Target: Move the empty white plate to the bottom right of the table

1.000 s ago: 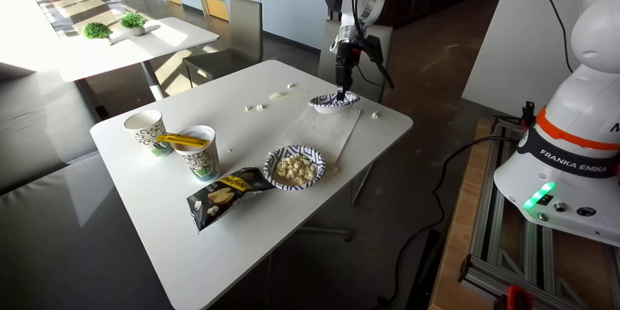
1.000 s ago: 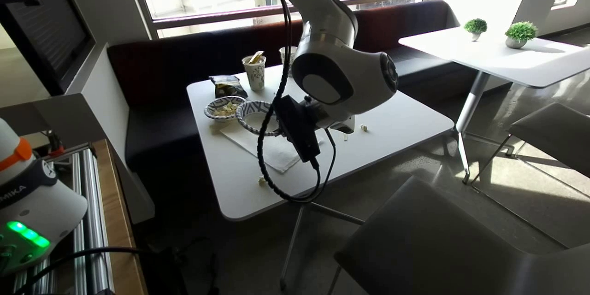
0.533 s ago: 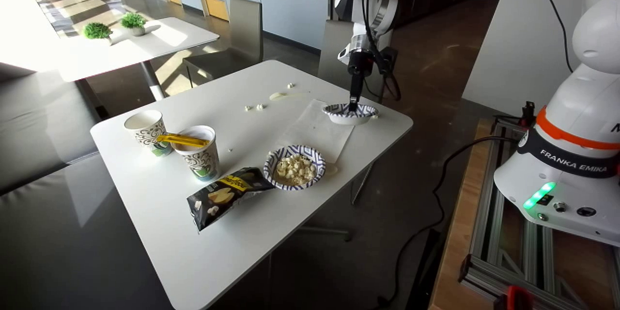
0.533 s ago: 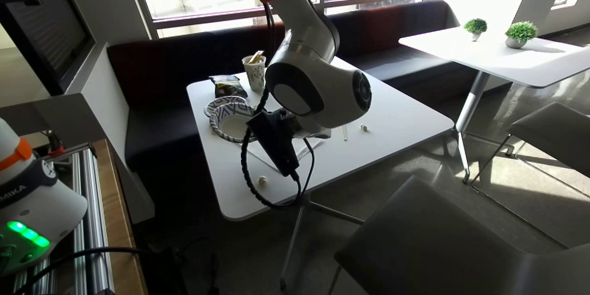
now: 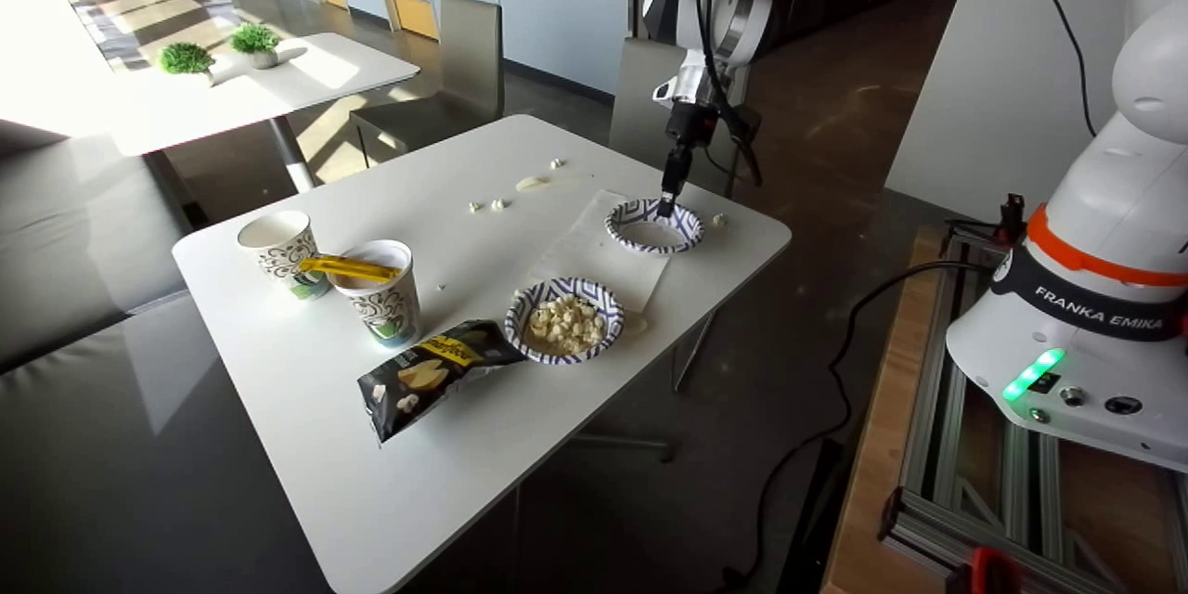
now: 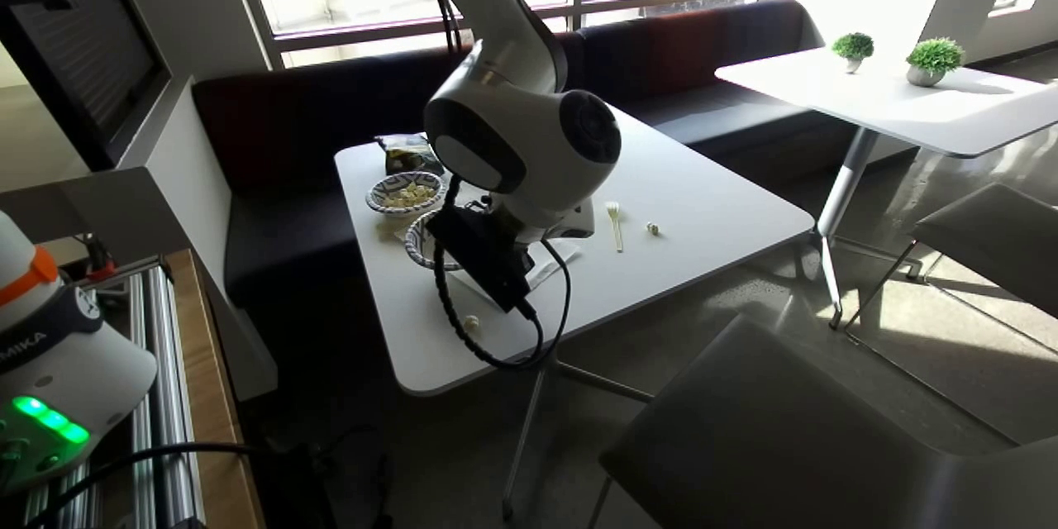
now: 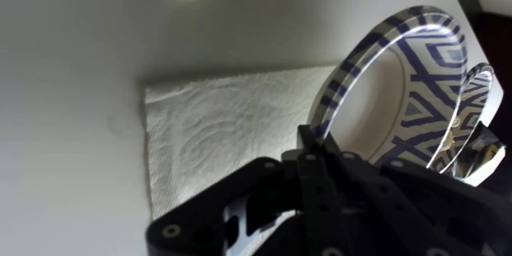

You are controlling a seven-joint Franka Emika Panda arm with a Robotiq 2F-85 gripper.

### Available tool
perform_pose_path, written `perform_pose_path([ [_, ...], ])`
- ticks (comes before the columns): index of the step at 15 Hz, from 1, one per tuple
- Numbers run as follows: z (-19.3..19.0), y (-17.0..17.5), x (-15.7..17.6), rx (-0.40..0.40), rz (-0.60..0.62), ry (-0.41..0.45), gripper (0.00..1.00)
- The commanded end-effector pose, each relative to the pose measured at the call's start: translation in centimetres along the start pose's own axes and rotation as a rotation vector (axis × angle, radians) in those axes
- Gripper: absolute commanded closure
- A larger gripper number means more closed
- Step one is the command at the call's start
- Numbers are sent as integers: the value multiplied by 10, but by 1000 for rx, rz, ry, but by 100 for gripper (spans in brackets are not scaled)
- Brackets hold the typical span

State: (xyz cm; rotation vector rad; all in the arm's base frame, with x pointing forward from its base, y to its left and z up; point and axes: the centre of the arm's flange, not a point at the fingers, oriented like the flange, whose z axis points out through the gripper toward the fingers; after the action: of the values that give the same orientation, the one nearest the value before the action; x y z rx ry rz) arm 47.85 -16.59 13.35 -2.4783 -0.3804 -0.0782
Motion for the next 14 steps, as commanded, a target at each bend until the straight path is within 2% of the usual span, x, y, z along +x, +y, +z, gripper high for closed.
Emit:
perform_pose_path([
  [1,-5,-14,-8,-124,40,81,99],
  [4,-1,-17,-5,-192,66,92,99],
  [5,0,-18,-4,-196,75,69,71],
  [6,3,-20,-3,-198,88,55,71],
  [9,-2,-29,-7,-177,169,14,48],
  [14,-44,-54,-24,-260,400,136,13],
])
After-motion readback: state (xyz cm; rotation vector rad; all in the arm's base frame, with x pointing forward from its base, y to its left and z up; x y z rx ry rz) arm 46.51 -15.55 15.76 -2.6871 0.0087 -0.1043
